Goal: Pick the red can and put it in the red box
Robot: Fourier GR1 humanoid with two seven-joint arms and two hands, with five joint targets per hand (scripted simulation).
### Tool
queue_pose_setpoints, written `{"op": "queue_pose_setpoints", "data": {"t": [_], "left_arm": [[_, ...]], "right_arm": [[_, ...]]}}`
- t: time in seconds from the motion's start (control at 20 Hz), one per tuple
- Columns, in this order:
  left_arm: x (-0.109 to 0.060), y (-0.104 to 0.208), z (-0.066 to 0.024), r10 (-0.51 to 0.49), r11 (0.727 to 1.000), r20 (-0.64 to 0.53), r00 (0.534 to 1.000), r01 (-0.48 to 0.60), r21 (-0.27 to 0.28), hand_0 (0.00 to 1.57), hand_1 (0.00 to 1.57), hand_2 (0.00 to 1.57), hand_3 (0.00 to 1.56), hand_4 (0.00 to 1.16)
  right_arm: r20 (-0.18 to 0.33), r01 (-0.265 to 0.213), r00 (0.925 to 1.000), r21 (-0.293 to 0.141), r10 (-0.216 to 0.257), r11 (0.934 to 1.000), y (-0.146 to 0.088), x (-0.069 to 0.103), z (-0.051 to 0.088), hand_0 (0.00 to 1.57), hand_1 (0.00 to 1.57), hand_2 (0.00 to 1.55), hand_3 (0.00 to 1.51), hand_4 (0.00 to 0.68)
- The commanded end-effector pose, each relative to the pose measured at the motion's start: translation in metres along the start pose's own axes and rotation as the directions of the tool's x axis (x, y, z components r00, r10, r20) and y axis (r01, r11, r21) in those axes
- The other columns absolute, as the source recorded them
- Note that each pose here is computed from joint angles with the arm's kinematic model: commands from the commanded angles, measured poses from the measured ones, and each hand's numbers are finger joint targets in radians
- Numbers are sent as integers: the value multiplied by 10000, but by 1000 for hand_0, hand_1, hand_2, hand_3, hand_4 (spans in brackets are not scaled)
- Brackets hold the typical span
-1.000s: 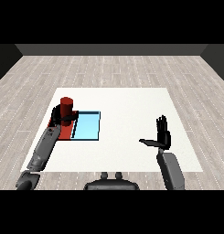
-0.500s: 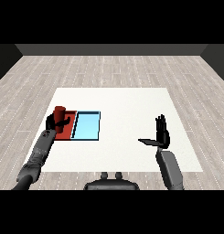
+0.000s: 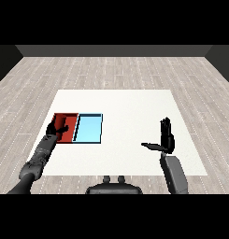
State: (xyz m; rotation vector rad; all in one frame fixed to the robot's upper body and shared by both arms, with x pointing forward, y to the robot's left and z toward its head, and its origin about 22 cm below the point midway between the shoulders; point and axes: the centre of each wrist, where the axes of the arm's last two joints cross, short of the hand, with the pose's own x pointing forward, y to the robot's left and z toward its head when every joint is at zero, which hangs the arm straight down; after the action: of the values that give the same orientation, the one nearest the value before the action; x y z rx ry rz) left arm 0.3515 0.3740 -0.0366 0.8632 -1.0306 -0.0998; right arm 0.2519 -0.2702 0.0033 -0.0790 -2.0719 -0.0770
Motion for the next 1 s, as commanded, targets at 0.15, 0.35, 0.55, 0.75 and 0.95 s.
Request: {"op": "queue_pose_setpoints", "data": {"t": [0.15,0.35,0.55,0.75,0.95], "left_arm": [[-147,139,-34,-1510,9799,-334,9880,1452,-1366,0,0,0,0,654],[13,74,-49,-2604,9546,-715,9628,2457,-1685,0,0,0,0,0],[-64,189,-73,-1795,9749,-1408,9736,1569,-1581,0,0,0,0,0],[-78,163,-56,-261,9996,-237,9994,260,-47,0,0,0,0,0],[190,89,-59,3394,9359,1968,9198,-3512,273,0,0,0,0,0]], "right_arm": [[290,275,9992,190,-281,9994,5,92,-78,0,0,0,0,0],[338,254,9991,346,-265,9991,41,109,30,0,0,0,0,0],[395,582,9974,435,-599,9974,40,65,70,0,0,0,0,0],[629,723,9953,275,-739,9970,54,179,161,0,0,0,0,0],[613,747,9951,537,-780,9958,-28,184,29,0,0,0,0,0]]}}
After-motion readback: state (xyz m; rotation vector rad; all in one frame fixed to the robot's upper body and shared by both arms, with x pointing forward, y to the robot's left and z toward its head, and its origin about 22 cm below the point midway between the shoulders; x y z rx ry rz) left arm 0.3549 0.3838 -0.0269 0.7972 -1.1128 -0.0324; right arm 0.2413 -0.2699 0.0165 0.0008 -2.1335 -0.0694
